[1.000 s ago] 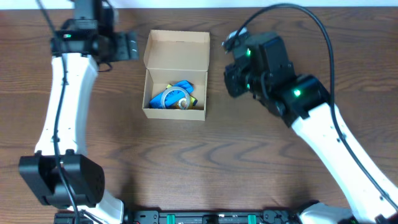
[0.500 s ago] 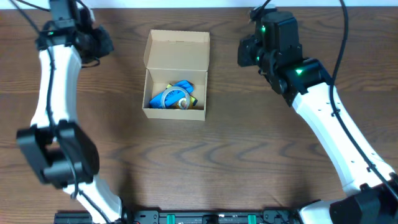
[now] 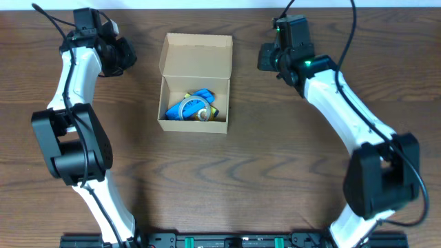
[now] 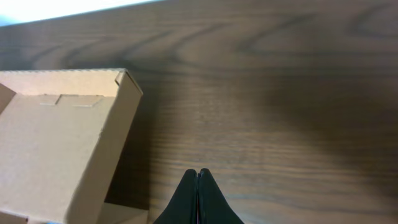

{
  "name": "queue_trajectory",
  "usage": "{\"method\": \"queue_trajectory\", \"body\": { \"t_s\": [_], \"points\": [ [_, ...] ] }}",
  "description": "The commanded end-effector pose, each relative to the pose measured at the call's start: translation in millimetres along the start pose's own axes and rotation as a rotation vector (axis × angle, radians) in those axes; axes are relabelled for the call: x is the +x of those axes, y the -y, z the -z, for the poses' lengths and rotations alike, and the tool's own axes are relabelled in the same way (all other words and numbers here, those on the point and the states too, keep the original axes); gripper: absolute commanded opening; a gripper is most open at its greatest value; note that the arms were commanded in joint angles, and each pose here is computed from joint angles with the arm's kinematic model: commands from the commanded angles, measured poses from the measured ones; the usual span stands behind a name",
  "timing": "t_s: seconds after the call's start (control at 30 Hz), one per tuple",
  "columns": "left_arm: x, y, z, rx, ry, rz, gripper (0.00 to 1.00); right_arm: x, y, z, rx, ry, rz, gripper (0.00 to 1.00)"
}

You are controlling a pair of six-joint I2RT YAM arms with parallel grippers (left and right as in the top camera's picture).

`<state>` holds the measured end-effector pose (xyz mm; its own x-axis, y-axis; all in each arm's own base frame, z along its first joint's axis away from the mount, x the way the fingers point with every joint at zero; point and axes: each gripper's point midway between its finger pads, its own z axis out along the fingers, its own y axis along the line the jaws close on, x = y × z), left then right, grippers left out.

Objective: Pack container
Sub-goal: 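Raise both grippers to the far corners of the box lid, then grip the lid flap with both grippers and swing it forward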

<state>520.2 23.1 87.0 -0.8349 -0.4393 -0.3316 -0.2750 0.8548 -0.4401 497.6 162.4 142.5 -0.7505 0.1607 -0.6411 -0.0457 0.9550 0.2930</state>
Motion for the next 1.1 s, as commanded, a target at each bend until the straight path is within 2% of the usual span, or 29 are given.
{"method": "queue_trajectory", "body": {
  "t_s": [0.0,0.3,0.57,0.87,1.07],
  "points": [
    [-2,7,-10,0.060,-0.010,0.032,0.05,5,-7,-17,-0.110,-0.043,-0.059,0.01],
    [-5,23,-26,0.175,-0.014,0.058,0.05,30,-5,-67,-0.254,-0.136,-0.230,0.01],
    [13,31,-48,0.233,-0.090,0.066,0.05,56,-15,-100,-0.365,-0.214,-0.336,0.01],
    [26,44,-59,0.328,-0.147,0.066,0.05,67,-33,-119,-0.508,-0.238,-0.393,0.01],
    [25,61,-53,0.428,-0.157,0.048,0.05,62,-55,-122,-0.607,-0.196,-0.353,0.01]
  ]
}}
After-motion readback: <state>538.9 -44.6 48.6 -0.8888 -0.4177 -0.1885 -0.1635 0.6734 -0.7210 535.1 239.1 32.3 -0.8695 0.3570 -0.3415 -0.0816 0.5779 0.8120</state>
